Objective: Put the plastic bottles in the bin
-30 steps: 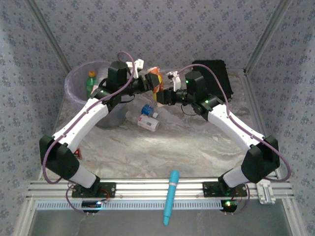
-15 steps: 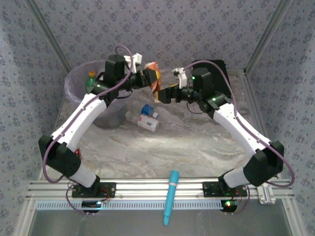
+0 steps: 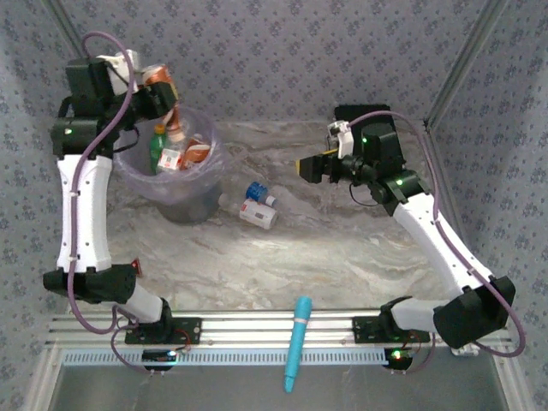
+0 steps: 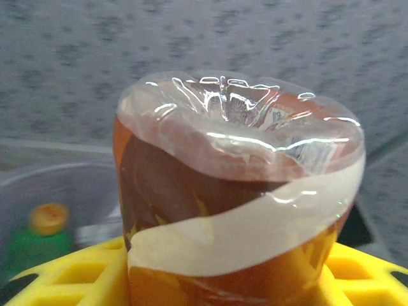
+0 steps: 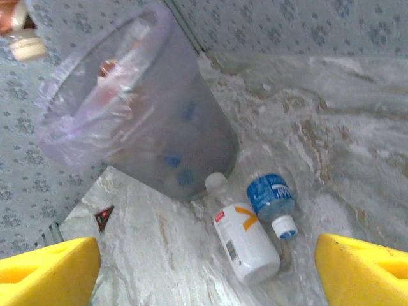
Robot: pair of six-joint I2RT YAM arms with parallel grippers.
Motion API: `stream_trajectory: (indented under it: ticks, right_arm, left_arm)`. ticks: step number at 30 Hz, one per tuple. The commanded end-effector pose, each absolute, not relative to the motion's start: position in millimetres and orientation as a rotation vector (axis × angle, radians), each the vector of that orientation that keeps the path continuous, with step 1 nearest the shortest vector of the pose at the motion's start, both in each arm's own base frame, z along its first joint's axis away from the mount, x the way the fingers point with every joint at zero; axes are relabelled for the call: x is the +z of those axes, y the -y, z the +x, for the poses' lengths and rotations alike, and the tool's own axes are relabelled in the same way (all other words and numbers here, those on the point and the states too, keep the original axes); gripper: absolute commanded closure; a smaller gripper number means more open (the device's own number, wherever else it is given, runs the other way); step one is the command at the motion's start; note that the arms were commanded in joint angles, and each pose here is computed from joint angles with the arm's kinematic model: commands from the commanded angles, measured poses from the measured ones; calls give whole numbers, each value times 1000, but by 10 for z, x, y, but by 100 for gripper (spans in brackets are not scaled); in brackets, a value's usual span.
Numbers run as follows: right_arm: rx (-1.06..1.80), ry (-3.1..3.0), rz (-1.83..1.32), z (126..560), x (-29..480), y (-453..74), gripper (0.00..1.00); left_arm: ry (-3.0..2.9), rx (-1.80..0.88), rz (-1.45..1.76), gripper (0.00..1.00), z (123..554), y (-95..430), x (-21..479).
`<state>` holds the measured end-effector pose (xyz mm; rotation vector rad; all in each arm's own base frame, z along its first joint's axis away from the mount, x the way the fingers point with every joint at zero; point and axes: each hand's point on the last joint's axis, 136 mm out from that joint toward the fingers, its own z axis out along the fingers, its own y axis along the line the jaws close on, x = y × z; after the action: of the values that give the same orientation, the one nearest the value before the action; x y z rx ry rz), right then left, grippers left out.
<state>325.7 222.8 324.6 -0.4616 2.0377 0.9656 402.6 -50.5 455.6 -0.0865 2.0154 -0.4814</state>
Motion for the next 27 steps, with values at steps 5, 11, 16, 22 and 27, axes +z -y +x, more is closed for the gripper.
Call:
stream_trajectory:
  ticks: [5,11,16,22,27]
  right_arm:
    - [910,-2111,-460,3171,3063,-2115,11]
    - [882,-2159,-434,3115,2845,-2039,11]
    - [884,-2169,-429,3106,2786,-2026,11]
    - [900,-2170,-418,3124,2757,-2015,11]
    - [880,-2159,-385,3175,2757,-1976,7]
  left_arm:
    - [-2173,-103,-232,67,4046,-358,4038]
    - [-2267,-42,-180,71,4272,-437,3644]
    - [-2349,-23,-145,71,4394,-460,3299]
    - [-2450,-115,-85,64,4431,-325,2958]
    - [-2448,-125,-96,35,4433,-316,2962]
